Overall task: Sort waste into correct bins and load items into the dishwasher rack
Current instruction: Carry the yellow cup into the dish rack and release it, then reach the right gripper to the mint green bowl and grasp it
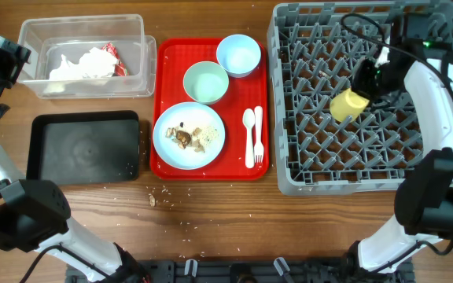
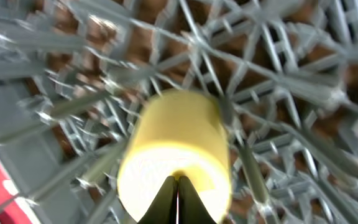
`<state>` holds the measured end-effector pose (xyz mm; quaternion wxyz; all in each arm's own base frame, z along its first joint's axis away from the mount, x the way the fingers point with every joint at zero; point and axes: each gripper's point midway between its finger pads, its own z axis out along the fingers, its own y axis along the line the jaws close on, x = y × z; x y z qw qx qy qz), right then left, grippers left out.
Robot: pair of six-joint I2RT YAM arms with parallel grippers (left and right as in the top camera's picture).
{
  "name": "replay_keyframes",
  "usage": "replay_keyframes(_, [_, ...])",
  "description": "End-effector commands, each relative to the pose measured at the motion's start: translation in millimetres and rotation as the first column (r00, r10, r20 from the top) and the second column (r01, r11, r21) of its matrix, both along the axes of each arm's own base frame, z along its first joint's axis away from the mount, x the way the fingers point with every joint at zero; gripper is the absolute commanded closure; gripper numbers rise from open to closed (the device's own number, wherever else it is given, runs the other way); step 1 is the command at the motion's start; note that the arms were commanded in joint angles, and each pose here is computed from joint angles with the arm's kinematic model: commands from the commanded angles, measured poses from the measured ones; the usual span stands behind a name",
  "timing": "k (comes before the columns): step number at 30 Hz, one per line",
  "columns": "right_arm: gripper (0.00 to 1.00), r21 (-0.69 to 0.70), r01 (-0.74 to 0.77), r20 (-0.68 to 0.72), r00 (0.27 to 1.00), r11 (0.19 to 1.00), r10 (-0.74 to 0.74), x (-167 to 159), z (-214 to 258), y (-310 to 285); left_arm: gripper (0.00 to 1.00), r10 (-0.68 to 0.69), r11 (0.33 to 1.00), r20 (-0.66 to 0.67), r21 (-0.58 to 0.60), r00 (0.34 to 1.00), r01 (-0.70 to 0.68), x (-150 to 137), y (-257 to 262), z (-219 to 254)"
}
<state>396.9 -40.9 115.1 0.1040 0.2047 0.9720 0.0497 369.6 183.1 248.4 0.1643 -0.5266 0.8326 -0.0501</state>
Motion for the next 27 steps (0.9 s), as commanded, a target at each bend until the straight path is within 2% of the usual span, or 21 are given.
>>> replay_keyframes(1, [0.96,-0.022,0.063,0.029,0.998,0.998,-0.062,-6.0,25.9,-4.2,0.0,0.005,1.0,0.002,0.011,1.0,-0.005,-0.6,1.5,2.2])
replay_keyframes(3, [0.96,0.111,-0.036,0.156,0.988,0.993,0.018,-4.2,65.2,24.8,0.0,0.005,1.0,0.002,0.011,1.0,-0.005,-0.6,1.5,2.2])
replay_keyframes(6, [0.95,0.268,-0.253,0.395,0.909,0.93,0.133,-6.2,134.6,79.1,0.0,0.005,1.0,0.002,0.011,1.0,-0.005,-0.6,1.5,2.2])
replay_keyframes(7, [0.87,0.277,-0.317,0.458,0.873,0.907,0.166,-7.7,152.5,94.5,0.0,0.005,1.0,0.002,0.011,1.0,-0.005,-0.6,1.5,2.2])
replay_keyframes(8, [0.57,0.244,-0.427,0.551,0.8,0.871,0.238,-11.7,178.7,123.0,0.0,0.005,1.0,0.002,0.011,1.0,-0.005,-0.6,1.5,2.2])
replay_keyframes(9, [0.42,0.219,-0.468,0.579,0.768,0.856,0.272,-13.5,186.5,137.6,0.0,0.005,1.0,0.002,0.011,1.0,-0.005,-0.7,1.6,2.2])
replay_keyframes(11, [0.28,0.151,-0.536,0.606,0.714,0.83,0.351,-15.1,191.0,173.3,0.0,0.005,1.0,0.002,0.011,1.0,-0.005,-0.6,1.5,2.2])
replay_keyframes(12, [0.26,0.103,-0.57,0.592,0.694,0.815,0.41,-16.7,183.2,199.7,0.0,0.005,1.0,0.002,0.011,1.0,-0.005,-0.6,1.5,2.2])
replay_keyframes(14, [0.26,0.024,-0.64,0.53,0.66,0.768,0.533,-24.4,153.0,255.7,0.0,0.005,1.0,0.002,0.011,1.0,-0.005,-0.6,1.5,2.2])
replay_keyframes(18, [0.26,-0.064,-0.713,0.442,0.607,0.698,0.66,-27.1,97.9,326.1,0.0,0.005,1.0,0.002,0.011,1.0,-0.005,-0.6,1.5,2.2])
replay_keyframes(21, [0.26,-0.177,-0.738,0.493,0.507,0.652,0.707,-11.0,78.4,380.9,0.0,0.005,1.0,0.002,0.011,1.0,-0.005,-0.6,1.5,2.2])
replay_keyframes(24, [0.26,-0.274,-0.686,0.563,0.454,0.674,0.691,8.2,70.9,414.7,0.0,0.005,1.0,0.002,0.011,1.0,-0.005,-0.6,1.5,2.2])
replay_keyframes(26, [0.34,-0.326,-0.638,0.58,0.448,0.698,0.68,23.3,57.4,423.8,0.0,0.005,1.0,0.002,0.011,1.0,-0.005,-0.6,1.5,2.2])
replay_keyframes(27, [0.43,-0.33,-0.631,0.581,0.45,0.702,0.678,28.9,46.7,427.7,0.0,0.005,1.0,0.002,0.011,1.0,-0.005,-0.6,1.5,2.2])
